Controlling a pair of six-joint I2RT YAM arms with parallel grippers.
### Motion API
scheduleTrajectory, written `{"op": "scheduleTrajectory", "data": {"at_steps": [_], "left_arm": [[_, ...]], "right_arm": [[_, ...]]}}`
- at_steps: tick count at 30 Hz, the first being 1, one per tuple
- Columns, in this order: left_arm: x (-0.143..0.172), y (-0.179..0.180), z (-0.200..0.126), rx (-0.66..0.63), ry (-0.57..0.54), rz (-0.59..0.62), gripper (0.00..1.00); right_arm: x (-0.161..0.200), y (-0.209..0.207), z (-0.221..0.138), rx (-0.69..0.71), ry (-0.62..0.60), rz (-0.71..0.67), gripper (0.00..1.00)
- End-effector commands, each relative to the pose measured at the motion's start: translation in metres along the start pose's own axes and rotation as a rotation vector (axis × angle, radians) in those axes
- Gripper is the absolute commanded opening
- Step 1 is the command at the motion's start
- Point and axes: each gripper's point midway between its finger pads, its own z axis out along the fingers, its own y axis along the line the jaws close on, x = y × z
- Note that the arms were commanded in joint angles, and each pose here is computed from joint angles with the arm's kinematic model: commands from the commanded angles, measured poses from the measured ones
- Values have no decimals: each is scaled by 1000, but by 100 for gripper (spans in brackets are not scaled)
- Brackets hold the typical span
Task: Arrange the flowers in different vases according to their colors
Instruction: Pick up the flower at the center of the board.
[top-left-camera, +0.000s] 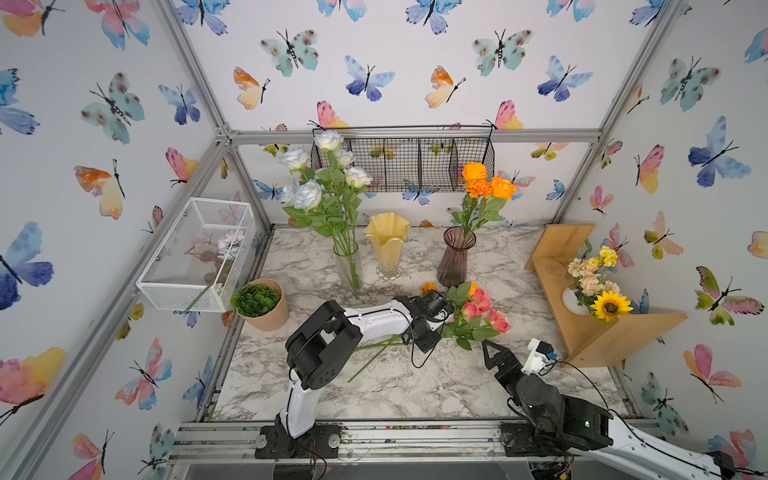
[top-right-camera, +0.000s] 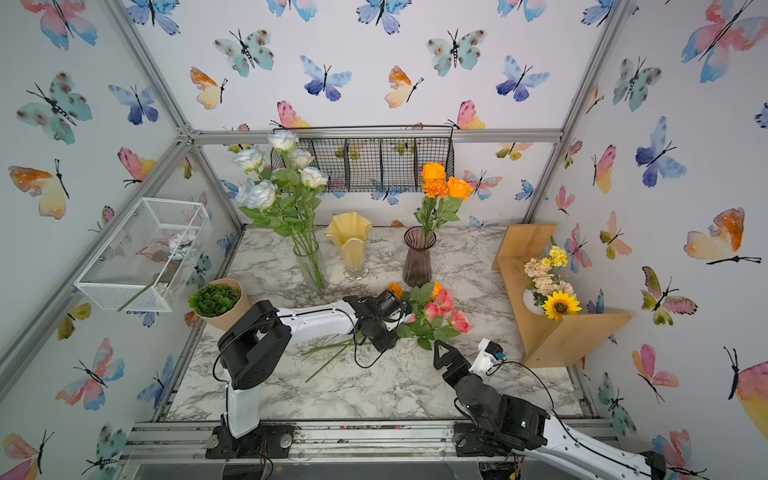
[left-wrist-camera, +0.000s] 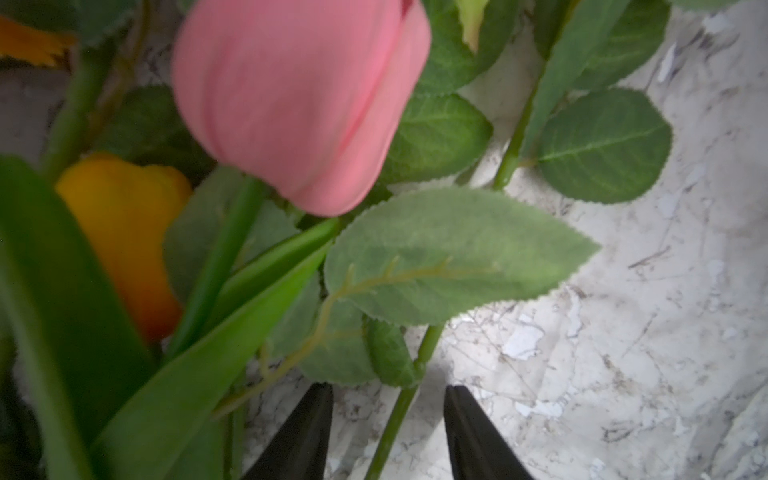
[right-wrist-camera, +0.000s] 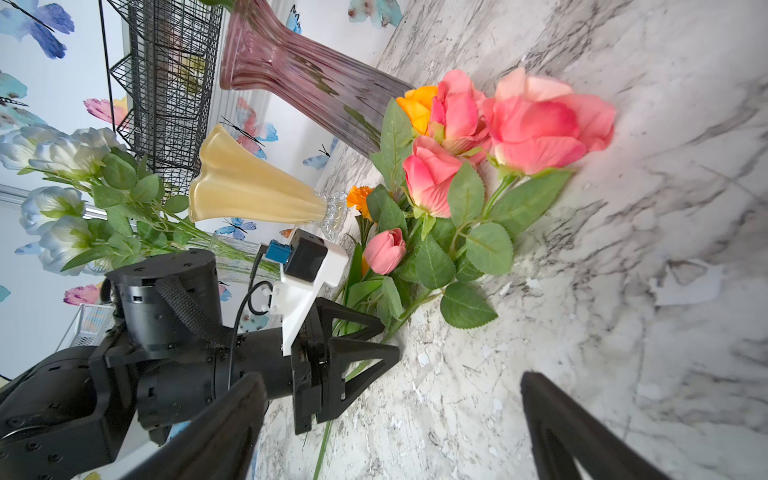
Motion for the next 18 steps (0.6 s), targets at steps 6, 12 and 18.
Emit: {"op": "scheduleTrajectory", "data": {"at_steps": [6, 12, 18], "left_arm": [[33, -18, 3, 11, 101, 35, 34], [32, -22, 2, -3, 102, 49, 24], [28, -19, -1, -47, 85, 72, 16]], "right_arm": [[-10, 2, -6, -2, -28, 20, 98], [-13, 3, -8, 3, -33, 23, 98], [-21, 4, -14, 10, -49, 28, 98]]}}
